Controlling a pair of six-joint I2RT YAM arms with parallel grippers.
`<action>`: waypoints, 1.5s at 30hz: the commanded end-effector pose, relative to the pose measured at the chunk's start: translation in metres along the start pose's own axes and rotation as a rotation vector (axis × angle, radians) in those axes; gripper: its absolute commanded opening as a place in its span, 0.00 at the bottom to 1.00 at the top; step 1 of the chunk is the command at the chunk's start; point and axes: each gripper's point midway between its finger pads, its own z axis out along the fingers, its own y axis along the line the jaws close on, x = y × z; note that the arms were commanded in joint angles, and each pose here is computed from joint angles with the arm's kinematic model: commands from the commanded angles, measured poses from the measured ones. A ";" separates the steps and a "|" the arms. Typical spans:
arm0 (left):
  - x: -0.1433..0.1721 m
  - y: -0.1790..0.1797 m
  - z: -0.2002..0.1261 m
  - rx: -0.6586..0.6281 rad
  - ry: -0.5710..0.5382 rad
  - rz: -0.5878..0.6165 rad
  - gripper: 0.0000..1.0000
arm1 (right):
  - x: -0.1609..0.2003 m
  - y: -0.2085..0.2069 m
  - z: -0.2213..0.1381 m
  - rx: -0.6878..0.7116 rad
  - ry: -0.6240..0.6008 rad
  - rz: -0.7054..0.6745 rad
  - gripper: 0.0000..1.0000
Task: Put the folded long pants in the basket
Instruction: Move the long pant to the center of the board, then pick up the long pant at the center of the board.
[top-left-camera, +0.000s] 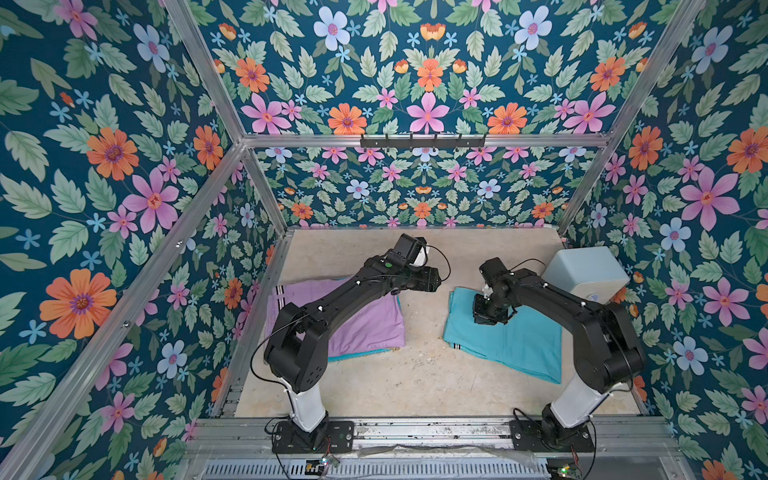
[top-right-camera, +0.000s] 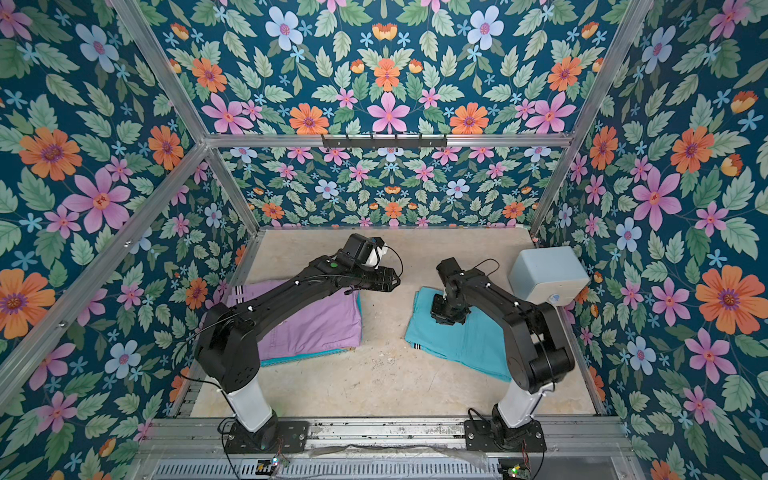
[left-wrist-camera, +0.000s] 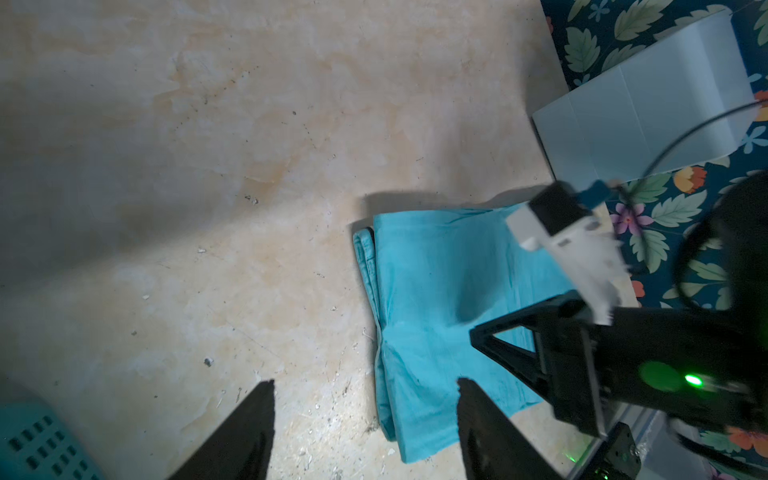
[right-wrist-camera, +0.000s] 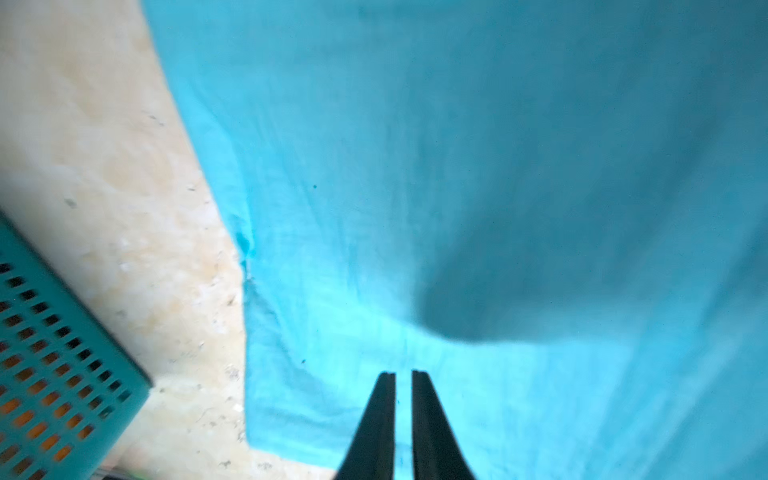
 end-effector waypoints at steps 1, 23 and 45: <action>0.001 -0.017 0.015 0.061 0.015 -0.011 0.73 | -0.015 -0.005 -0.023 -0.092 -0.091 0.057 0.27; 0.108 0.000 0.131 -0.012 0.304 -0.075 0.52 | 0.004 -0.052 -0.027 -0.026 -0.090 0.153 0.30; 0.082 0.034 0.102 -0.295 0.209 -0.044 0.00 | -0.001 -0.062 -0.035 0.025 -0.126 0.163 0.33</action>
